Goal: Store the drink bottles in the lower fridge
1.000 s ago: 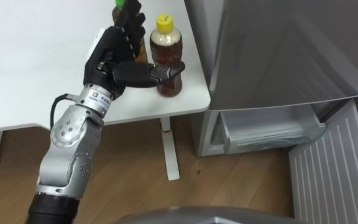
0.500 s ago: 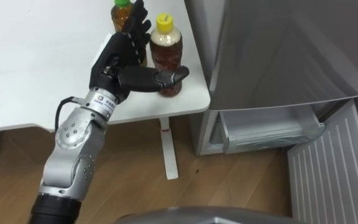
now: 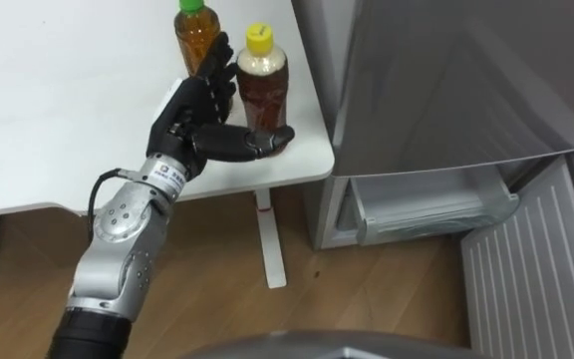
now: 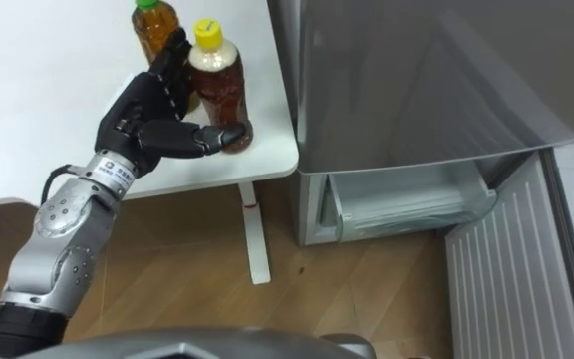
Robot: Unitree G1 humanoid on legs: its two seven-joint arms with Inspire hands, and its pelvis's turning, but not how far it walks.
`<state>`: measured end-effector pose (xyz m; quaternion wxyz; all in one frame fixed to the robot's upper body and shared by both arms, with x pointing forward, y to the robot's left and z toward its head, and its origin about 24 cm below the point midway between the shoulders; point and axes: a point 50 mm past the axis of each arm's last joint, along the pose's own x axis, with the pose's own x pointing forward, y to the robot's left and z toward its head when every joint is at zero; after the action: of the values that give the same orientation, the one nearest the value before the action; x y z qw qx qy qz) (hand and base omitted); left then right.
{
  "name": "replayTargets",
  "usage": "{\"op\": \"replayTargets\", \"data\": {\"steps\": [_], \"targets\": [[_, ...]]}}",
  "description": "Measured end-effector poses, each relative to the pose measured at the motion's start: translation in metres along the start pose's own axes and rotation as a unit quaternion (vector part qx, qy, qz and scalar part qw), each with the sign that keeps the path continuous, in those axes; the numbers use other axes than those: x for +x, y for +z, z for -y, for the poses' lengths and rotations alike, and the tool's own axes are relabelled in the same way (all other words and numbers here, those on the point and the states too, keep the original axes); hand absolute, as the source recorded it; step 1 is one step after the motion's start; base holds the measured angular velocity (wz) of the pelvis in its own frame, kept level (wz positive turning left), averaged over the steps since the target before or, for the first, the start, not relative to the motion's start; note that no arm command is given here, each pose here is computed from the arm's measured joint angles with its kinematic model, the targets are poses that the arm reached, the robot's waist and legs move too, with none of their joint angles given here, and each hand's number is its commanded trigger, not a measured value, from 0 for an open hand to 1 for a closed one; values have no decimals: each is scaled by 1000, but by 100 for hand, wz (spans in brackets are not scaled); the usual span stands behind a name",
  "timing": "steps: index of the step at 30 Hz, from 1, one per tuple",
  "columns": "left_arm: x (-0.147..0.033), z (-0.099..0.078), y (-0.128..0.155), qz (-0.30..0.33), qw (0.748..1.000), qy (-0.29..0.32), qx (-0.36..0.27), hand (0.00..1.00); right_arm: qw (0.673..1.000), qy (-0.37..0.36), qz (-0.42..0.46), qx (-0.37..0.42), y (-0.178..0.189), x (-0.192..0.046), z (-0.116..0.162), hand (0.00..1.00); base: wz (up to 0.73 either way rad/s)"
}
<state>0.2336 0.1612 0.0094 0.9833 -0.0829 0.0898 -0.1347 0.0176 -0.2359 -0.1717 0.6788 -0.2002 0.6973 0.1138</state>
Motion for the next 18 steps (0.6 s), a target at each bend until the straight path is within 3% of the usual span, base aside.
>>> {"op": "replayTargets", "data": {"steps": [18], "targets": [[7, -11, 4, -11, 999, 37, -1, 0, 1000, -1, -11, 21, -5, 0, 0, 0, -3]]}}
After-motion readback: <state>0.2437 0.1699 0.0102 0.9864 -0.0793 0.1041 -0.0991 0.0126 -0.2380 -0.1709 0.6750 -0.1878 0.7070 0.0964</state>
